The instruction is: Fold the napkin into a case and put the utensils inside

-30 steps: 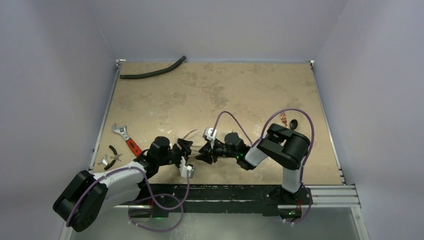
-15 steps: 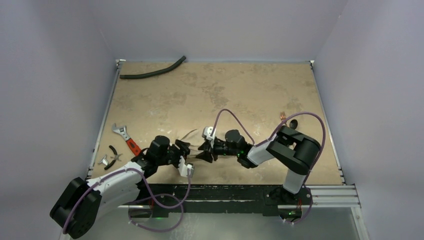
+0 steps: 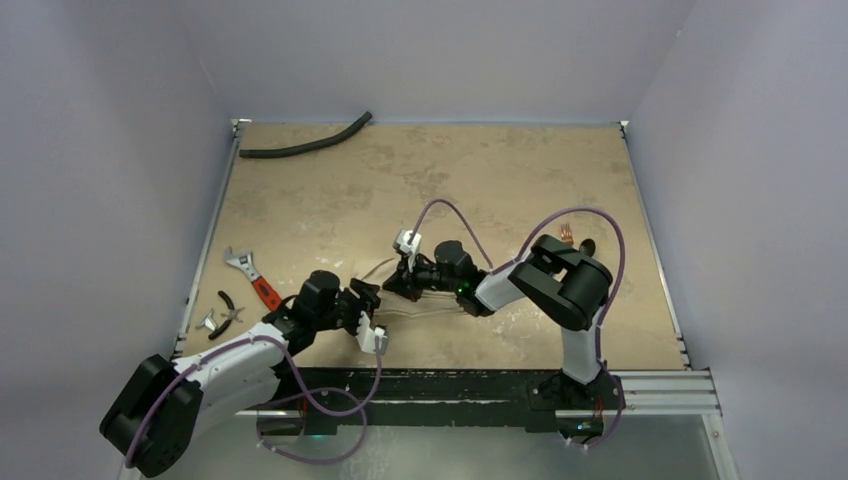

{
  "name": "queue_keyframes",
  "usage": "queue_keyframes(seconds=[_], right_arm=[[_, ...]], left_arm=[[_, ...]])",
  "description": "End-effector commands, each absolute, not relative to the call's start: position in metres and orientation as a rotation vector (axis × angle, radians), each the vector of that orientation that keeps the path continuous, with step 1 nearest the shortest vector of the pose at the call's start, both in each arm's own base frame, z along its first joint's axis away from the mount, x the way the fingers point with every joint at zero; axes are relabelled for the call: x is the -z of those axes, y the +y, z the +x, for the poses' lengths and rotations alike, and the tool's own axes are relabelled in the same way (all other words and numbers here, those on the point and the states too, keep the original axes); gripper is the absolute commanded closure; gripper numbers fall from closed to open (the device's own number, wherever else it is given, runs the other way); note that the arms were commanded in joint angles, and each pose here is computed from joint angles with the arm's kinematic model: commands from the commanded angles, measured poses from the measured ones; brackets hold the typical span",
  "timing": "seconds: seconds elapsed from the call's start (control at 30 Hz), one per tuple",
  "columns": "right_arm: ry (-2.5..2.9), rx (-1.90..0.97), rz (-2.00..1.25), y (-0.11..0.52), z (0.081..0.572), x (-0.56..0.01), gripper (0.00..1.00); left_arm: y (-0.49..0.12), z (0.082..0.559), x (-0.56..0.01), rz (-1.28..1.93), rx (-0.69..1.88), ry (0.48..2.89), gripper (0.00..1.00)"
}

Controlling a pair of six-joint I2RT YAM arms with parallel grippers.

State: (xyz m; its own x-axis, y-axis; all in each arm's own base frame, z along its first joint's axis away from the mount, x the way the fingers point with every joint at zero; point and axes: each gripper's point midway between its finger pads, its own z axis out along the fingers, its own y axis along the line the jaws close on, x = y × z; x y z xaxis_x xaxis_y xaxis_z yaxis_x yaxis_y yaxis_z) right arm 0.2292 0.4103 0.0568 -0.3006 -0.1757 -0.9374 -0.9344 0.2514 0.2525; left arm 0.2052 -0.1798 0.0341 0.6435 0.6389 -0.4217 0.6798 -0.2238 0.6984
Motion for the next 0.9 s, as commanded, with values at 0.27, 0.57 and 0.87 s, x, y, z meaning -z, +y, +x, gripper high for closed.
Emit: queue_keyframes(seconds=[0.27,0.57,0.87], right_arm=[[1.746,-1.107,-0.934,0.395,0.229,-0.034,0.91],[1.723,-1.089,-0.954,0.392,0.229,-0.034,0.81],[1.481,-1.018,-0.917,0.373,0.244,-0.104,0.52]], left_arm=[[-0.192,0.234,-0.055,1.828,0.068,1.166,0.86],[-0.195,0.233,-0.065,1.81,0.123,1.226,0.9],[-0.194,0.215,-0.048,1.882,0.237,1.283,0.9]])
